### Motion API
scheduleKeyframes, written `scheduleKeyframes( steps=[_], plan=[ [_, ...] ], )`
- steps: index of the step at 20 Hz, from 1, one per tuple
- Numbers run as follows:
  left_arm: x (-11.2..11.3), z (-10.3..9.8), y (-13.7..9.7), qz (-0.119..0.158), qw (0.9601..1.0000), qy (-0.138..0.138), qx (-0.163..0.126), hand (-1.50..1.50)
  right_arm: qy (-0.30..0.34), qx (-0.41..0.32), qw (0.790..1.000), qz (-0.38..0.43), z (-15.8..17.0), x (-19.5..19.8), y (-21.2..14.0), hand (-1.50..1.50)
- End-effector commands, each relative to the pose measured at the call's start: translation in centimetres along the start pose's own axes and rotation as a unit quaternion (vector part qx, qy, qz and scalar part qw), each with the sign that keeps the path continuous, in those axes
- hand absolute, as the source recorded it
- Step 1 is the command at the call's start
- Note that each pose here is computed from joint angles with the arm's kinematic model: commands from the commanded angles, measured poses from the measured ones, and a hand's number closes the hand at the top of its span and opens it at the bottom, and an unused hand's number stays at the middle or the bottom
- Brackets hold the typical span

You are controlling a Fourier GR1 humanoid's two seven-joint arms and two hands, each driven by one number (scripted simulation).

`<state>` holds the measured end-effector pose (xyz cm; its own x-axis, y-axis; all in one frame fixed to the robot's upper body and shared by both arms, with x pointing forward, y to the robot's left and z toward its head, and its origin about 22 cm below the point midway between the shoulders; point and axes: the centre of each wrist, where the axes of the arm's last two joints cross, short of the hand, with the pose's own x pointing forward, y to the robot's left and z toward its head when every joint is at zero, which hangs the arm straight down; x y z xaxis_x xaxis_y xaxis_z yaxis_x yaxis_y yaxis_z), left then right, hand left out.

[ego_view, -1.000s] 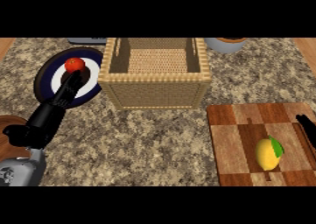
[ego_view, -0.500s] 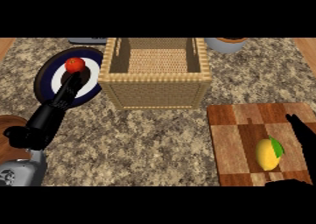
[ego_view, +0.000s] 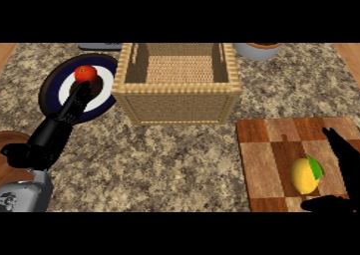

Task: Pick the lemon from the cutting board and place it in the basket

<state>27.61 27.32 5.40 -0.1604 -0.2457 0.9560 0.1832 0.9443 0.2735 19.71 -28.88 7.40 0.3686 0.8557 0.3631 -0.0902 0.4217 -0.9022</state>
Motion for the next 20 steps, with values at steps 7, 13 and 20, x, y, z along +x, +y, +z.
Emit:
scheduleKeyframes(
  steps=[7,13,20],
  plan=[
    [-1.0,0.3,-1.0,-0.005,1.0,0.001,0.002,0.0,0.029,0.026,0.999,0.011,-2.0,-0.8,3.6,-1.5],
    [0.1,-0.8,-0.1,0.001,1.0,-0.004,-0.005,0.0,0.018,0.062,0.998,0.008,-2.7,-1.2,3.3,-1.5],
    [1.1,0.5,0.2,-0.001,1.0,0.002,-0.006,0.0,0.006,0.09,0.995,0.037,-2.1,-1.3,5.7,1.5]
  ],
)
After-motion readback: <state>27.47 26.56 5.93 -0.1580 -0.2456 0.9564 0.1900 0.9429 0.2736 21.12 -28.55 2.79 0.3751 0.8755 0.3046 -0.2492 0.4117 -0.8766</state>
